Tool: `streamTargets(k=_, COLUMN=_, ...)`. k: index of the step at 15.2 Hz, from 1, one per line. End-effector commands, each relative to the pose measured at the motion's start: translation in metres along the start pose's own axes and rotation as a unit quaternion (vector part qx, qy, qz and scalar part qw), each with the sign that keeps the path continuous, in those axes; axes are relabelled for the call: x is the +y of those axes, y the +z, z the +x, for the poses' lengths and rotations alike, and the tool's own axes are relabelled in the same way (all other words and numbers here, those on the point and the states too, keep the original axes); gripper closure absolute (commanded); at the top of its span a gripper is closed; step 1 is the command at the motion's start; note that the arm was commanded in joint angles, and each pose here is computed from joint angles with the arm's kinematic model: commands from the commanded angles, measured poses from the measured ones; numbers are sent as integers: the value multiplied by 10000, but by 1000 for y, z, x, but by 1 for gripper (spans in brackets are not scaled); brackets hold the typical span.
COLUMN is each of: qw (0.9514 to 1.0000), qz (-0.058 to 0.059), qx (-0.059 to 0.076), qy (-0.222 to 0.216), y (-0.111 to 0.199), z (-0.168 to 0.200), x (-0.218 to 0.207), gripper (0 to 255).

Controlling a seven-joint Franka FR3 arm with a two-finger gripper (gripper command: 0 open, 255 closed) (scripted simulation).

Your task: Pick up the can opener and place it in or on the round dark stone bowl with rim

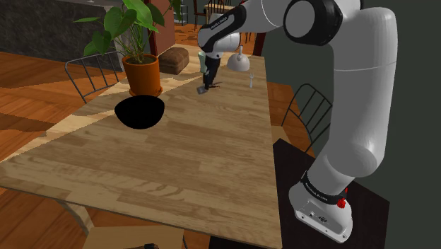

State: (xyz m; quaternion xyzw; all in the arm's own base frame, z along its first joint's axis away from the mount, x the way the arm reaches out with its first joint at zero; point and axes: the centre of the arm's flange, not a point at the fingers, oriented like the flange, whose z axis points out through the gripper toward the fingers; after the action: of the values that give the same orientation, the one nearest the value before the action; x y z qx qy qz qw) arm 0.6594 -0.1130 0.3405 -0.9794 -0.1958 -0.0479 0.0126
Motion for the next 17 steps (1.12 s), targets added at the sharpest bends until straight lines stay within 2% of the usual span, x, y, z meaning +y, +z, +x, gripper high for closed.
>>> streamTargets(k=1, qw=10000, qz=1, qx=-1, qy=0, y=-10, z=1, x=1, gripper=255)
streamTargets(k=14, qw=10000, qz=1, qx=-2, qy=0, y=-76, z=8, x=1, gripper=255)
streamTargets(k=17, qw=10000, qz=1, qx=-1, qy=0, y=-74, z=29, x=-33, gripper=255)
